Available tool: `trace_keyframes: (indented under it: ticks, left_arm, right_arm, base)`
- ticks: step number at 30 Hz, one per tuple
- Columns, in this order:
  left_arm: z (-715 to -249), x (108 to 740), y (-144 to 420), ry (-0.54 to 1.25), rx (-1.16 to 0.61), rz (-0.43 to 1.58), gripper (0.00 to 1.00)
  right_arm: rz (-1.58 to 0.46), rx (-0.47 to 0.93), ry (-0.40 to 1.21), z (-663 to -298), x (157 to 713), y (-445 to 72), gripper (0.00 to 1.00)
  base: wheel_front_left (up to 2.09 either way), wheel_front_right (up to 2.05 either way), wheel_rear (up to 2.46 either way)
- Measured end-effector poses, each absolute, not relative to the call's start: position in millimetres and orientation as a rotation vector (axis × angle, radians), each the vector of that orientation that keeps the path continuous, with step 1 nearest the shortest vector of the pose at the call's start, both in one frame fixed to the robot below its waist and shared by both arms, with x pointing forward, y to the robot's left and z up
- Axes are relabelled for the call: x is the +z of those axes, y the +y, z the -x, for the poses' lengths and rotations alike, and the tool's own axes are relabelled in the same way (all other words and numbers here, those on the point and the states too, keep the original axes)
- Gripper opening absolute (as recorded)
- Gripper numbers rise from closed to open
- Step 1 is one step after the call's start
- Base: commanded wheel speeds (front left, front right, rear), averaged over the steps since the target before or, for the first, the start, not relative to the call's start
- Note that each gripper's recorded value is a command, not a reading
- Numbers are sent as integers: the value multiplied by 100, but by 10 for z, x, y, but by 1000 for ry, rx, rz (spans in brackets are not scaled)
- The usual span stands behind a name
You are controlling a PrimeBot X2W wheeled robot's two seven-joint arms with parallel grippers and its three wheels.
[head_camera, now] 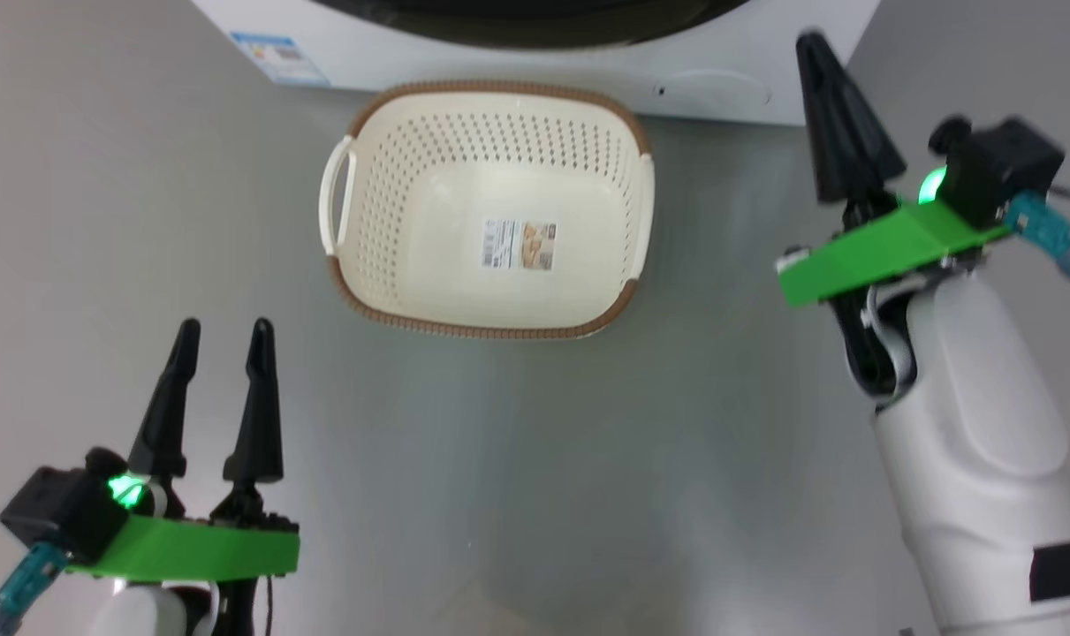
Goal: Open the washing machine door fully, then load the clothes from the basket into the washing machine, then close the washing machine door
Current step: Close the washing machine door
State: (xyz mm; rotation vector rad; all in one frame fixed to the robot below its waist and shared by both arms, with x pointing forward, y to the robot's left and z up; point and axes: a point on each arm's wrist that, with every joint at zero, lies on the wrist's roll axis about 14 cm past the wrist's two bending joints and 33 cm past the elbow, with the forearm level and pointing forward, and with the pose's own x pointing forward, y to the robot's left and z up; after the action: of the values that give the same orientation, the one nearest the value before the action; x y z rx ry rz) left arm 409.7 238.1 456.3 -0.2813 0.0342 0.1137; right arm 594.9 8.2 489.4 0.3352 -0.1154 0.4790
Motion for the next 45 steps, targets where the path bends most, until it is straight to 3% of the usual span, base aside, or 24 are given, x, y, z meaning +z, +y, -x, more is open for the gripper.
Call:
trace_keyframes:
  ticks: [1,30,45]
  left_arm:
    - [-4067,4584,2384,31,114,278,100]
    - [-3536,4994,2122,-68,35,241,100]
    - [-3318,5034,1995,-78,0,212,100]
  right_arm:
    - [-330,472,-108,-5889,4885,39,100]
    - [-285,159,-149,-4324,5275,-1418,100]
    - [-239,93,-154,-3793,5296,-1667,100]
  base:
    - [0,0,0]
    - [0,0,0]
    - [0,0,0]
